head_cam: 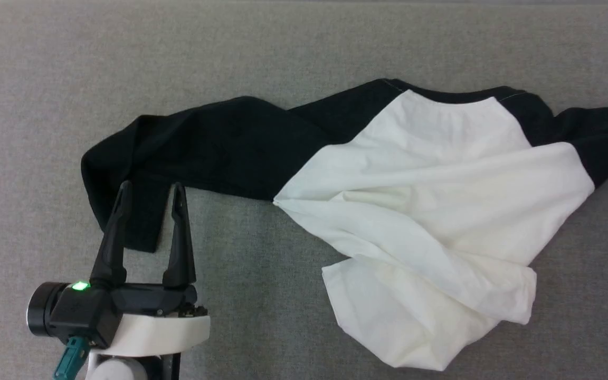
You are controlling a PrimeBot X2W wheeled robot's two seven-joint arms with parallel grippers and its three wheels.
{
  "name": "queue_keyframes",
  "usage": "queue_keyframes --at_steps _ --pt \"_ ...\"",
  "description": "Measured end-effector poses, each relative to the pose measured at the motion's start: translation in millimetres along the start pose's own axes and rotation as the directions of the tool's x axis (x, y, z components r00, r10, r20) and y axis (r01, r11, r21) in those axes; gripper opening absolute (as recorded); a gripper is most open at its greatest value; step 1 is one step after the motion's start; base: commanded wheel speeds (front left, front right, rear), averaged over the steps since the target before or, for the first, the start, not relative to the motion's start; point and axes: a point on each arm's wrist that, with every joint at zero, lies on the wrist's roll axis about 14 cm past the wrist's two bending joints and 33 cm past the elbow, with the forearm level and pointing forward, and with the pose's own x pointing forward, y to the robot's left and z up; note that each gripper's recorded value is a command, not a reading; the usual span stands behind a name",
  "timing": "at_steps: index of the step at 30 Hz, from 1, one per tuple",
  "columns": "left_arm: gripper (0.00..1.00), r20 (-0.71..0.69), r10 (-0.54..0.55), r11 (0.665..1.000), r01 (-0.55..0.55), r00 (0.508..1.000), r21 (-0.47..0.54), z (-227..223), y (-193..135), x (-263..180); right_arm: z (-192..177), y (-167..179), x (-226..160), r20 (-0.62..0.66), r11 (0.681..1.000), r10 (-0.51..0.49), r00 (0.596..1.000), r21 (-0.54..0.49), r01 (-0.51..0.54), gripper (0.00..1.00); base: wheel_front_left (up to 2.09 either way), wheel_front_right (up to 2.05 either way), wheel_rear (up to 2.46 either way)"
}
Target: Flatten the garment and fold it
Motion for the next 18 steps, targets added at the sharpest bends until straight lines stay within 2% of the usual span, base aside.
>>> queue_keyframes --at_steps 5,8,10,15,18 --pt "1.00 0.024 -0.004 1.000 0.004 1.000 -0.003 11.9 -1.2 -8.6 38.5 -11.5 -32.5 0.213 0.989 -0.082 0.974 0.141 0.052 1.00 0.00 0.00 0.00" --pt "1.00 0.036 -0.013 1.000 0.013 0.999 -0.005 18.6 -2.9 -16.1 58.2 -7.1 -61.2 0.353 0.960 -0.152 0.923 0.275 0.052 1.00 0.00 0.00 0.00" --pt "1.00 0.045 -0.018 1.000 0.018 0.999 -0.008 22.9 -4.4 -20.7 67.2 -2.3 -82.7 0.433 0.930 -0.210 0.877 0.366 0.042 1.00 0.00 0.00 0.00" --pt "1.00 0.073 -0.027 1.000 0.028 0.997 -0.014 35.3 -7.5 -31.4 63.0 19.8 -129.3 0.507 0.860 -0.324 0.799 0.510 0.024 1.00 0.00 0.00 0.00" --pt "1.00 0.082 -0.035 0.999 0.037 0.996 -0.016 39.8 -10.0 -36.9 48.9 29.5 -151.1 0.504 0.834 -0.367 0.782 0.551 0.036 1.00 0.00 0.00 0.00"
